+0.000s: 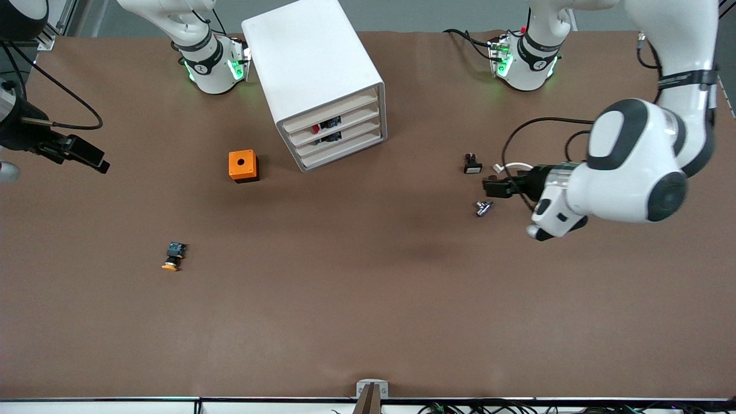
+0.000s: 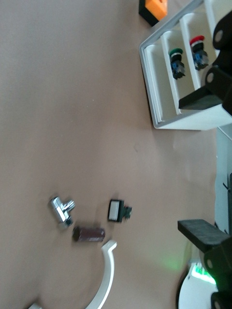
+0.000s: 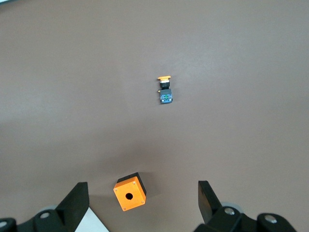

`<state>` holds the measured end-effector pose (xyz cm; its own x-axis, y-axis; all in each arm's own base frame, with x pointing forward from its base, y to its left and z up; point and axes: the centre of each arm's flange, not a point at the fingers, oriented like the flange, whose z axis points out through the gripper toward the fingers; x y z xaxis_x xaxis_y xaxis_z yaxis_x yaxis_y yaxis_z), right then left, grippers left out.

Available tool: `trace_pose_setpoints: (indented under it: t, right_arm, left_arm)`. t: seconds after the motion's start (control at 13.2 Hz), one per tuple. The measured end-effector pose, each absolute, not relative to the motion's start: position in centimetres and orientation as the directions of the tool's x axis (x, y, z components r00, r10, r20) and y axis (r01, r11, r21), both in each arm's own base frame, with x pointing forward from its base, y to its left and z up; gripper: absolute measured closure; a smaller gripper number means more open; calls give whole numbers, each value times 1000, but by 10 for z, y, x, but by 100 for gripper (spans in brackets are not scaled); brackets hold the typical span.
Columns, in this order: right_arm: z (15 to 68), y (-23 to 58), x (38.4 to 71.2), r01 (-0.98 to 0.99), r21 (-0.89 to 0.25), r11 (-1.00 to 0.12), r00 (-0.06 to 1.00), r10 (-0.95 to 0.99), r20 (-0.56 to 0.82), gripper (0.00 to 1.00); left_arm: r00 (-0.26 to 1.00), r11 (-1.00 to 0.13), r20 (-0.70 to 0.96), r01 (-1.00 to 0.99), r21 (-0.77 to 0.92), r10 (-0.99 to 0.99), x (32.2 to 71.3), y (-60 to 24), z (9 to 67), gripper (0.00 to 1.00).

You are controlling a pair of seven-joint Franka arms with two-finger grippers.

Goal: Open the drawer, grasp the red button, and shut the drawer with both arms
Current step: 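Lower the left gripper to the drawer handle while the right gripper approaches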

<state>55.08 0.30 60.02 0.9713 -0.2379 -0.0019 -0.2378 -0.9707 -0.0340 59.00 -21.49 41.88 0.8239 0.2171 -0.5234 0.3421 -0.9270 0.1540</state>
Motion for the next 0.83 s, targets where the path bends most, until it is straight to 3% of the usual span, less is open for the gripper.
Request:
trace_pose_setpoints:
  t: [0.3,0.83]
  right_arm:
    - [587,11,557,-254,-40,-966,967,-253,-29,0]
    - [573,19,563,-350,-55,-935,936,-346,-68,0]
  left_arm:
    - [779,-920,-560,386,74,282,583,-256,383,0]
    - [678,-874,-611,485,-44,407,596,-256,325,0]
